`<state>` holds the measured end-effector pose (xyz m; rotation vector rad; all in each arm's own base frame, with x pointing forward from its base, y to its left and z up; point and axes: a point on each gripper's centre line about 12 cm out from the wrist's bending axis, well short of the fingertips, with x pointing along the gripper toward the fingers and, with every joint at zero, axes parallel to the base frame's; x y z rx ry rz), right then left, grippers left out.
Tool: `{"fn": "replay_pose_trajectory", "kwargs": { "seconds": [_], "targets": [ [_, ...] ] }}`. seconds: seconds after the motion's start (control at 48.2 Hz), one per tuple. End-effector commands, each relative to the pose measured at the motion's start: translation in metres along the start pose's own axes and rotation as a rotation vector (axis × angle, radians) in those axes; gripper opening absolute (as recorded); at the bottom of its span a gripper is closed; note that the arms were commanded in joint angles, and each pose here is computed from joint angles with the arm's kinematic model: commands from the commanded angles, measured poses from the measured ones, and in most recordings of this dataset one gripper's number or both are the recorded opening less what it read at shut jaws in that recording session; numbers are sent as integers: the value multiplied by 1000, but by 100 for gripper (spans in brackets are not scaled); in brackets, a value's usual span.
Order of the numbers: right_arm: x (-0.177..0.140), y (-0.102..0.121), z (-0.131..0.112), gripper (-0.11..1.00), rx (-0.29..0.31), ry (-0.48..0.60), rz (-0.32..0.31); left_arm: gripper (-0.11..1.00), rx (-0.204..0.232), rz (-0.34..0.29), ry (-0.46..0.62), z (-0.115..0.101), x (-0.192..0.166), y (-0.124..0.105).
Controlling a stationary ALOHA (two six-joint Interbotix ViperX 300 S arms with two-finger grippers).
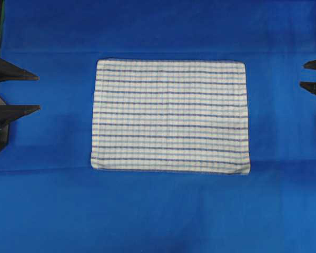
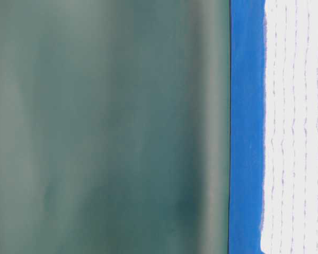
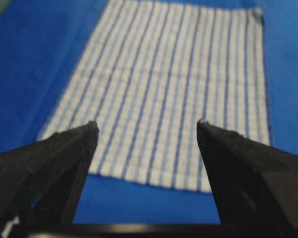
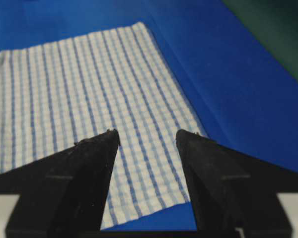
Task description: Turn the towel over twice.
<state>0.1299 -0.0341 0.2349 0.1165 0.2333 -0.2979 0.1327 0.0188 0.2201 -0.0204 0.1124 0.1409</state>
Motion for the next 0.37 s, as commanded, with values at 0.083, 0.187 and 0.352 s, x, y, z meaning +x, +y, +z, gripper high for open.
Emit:
{"fn": "replay_pose_trajectory", "kwargs": {
  "seconds": [0.083,0.187,0.352],
  "targets": [
    [1,2,5,57,0,-12,10,75,0,3,-23,5,0,0],
    [2,2,4,57,1,-10,12,75,0,3,-22,4,0,0],
    [2,2,4,57,-1,-10,11,75,0,3,-22,4,0,0]
  ]
}}
